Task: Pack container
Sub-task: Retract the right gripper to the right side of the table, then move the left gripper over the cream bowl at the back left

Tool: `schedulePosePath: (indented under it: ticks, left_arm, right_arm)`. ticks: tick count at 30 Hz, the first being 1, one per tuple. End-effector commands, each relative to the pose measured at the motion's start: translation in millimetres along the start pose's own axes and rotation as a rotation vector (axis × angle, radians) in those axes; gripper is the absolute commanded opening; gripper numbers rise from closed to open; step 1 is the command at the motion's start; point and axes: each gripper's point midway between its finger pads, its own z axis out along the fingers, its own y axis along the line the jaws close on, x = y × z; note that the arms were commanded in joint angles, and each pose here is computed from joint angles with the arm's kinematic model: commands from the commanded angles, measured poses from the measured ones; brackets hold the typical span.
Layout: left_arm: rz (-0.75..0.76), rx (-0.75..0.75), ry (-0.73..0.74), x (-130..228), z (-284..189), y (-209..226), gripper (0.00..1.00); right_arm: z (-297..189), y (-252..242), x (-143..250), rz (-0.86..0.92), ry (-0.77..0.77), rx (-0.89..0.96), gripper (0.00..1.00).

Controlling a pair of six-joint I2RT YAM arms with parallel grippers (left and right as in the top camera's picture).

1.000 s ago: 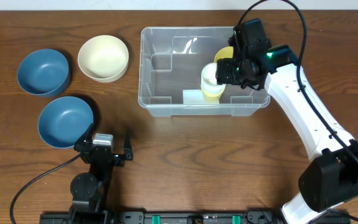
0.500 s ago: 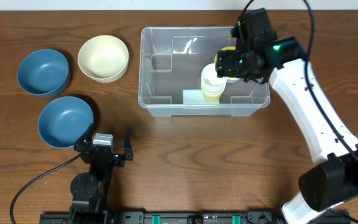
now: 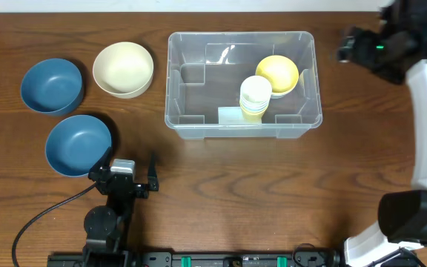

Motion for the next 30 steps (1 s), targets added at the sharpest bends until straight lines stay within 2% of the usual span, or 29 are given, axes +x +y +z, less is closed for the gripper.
schedulePosePath:
  ticks: [1, 7, 15, 17, 23, 25, 30]
  left_arm:
    - [0.01, -0.013, 0.049, 16, 1, 2, 0.98]
    - [0.009, -0.012, 0.048, 16, 1, 2, 0.98]
    - [0.009, -0.013, 0.048, 16, 1, 2, 0.98]
    - [-0.005, -0.01, 0.01, 6, 1, 2, 0.98]
    - [-0.217, -0.008, -0.085, -41, -9, 5, 0.98]
    - [-0.282, -0.067, -0.056, -54, -14, 16, 0.98]
    - [-0.289, -0.141, 0.099, -105, -17, 35, 0.98]
  right_arm:
    - [-8, -31, -14, 0.064, -0.031, 0.036, 0.99]
    - [-21, -116, -15, 0.189, -0.036, 0.269, 0.99]
    - [-29, -149, -19, 0.26, -0.05, 0.304, 0.99]
    - [-29, -150, -19, 0.262, -0.05, 0.305, 0.99]
    - [-29, -149, -19, 0.262, -0.051, 0.304, 0.99]
    - [-29, -149, -19, 0.262, -0.05, 0.304, 0.99]
    - [-29, -149, -19, 0.262, -0.051, 0.304, 0.99]
